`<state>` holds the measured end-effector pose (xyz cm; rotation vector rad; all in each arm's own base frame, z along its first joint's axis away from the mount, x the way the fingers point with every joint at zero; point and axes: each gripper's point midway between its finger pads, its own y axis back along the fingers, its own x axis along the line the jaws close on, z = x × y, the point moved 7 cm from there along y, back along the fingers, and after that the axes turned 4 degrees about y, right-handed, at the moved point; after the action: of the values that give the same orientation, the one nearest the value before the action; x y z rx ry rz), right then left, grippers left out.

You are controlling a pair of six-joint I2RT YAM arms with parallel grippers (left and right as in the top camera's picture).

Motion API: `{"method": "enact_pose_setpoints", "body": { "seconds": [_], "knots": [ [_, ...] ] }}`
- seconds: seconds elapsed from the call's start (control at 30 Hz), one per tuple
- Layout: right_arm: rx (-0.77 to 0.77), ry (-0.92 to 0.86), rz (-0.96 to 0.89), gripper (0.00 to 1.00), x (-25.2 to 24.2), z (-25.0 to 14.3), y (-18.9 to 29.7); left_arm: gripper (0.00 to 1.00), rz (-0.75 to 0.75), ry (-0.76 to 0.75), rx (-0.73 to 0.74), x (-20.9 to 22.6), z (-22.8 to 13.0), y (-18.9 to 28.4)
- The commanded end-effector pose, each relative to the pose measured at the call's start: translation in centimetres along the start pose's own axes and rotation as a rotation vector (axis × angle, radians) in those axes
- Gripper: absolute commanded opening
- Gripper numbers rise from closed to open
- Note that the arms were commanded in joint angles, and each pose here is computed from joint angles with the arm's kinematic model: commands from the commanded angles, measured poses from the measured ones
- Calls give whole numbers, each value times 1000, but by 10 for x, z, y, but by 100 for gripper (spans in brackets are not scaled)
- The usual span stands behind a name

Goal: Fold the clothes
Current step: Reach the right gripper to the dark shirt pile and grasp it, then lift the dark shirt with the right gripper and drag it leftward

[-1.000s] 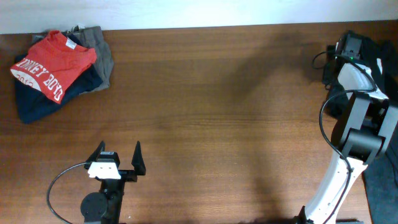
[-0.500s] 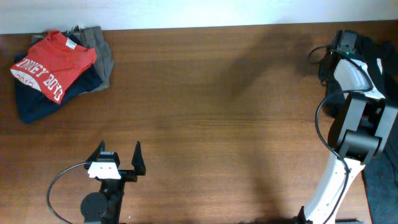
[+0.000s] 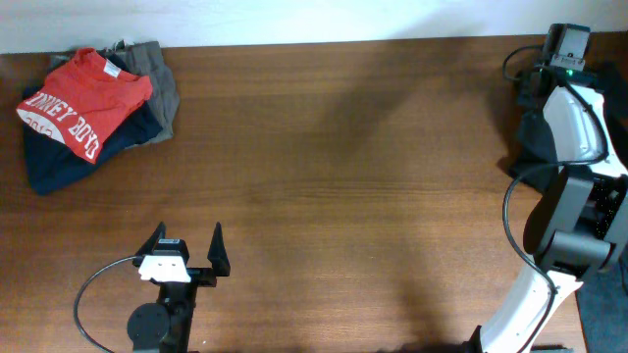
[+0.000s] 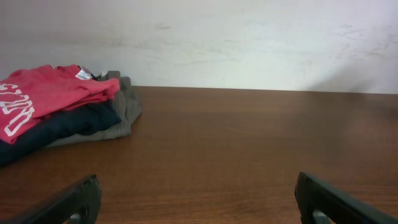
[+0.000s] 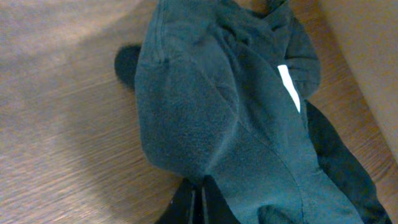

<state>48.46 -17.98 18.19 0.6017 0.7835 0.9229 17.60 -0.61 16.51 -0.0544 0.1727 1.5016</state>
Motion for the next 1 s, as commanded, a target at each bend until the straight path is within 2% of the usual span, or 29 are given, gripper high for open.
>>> {"method": "enact_pose_setpoints", "body": {
  "seconds": [0.0,0.2,0.3,0.4,0.63,0.7,0.8,0.97],
  "knots": [
    [-127,-59,-1,4,-6,31,58,99,11,3,0,2,-2,0],
    [-212,-70,10,4,-12,45,106,99,11,3,0,2,-2,0],
    [-218,-72,9,12,-13,46,108,99,11,3,-1,2,-2,0],
    [-212,-70,10,14,-12,45,106,99,11,3,0,2,-2,0],
    [-145,-49,23,15,-1,34,74,99,11,3,0,2,-2,0],
    [-124,-35,83,27,9,30,64,99,11,3,-1,2,-2,0],
    [-89,-9,119,36,19,23,51,99,11,2,0,2,-2,0],
    [17,-45,-12,39,-2,2,25,99,11,2,-1,2,-2,0]
  ]
}}
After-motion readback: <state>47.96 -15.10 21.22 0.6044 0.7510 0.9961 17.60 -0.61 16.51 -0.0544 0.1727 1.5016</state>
